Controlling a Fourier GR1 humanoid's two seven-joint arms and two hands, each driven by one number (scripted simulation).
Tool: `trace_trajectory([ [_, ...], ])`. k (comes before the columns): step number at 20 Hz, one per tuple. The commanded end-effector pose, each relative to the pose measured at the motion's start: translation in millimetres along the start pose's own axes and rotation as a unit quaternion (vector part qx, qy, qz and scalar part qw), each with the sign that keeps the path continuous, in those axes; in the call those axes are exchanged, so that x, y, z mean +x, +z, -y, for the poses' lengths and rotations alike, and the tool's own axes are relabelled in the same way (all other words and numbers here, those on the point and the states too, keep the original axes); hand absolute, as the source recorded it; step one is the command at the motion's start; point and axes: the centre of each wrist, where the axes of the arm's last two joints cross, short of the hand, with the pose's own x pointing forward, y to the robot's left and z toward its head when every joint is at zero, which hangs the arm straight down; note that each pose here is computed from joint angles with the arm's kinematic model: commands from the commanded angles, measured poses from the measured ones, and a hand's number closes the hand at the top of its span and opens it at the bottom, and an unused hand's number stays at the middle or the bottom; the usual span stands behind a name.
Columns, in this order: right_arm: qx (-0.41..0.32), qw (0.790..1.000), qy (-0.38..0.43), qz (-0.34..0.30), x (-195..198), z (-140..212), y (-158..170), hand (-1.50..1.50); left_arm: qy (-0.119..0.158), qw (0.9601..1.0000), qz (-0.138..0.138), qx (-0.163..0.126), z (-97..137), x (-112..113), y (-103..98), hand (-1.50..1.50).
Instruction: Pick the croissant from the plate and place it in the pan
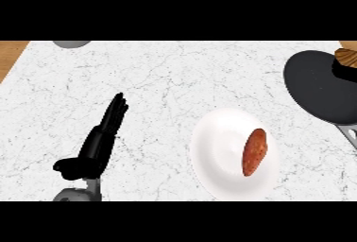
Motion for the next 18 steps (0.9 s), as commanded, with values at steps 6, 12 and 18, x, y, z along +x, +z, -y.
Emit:
trace_trajectory([
  [6, 0.219, 0.970, 0.065, -0.087, -36, 6, -11, -1.50, 0.002, 0.9998, 0.006, -0.021, 1, 5, -8, 0.00],
  [12, 0.250, 0.964, -0.041, -0.078, -42, -4, 2, -1.50, 0.004, 0.9999, 0.008, -0.014, 1, 0, -4, 0.00],
  [18, 0.149, 0.977, -0.142, -0.061, -24, -9, -1, -1.50, 0.008, 0.9999, 0.005, -0.010, 9, 1, -9, 0.00],
])
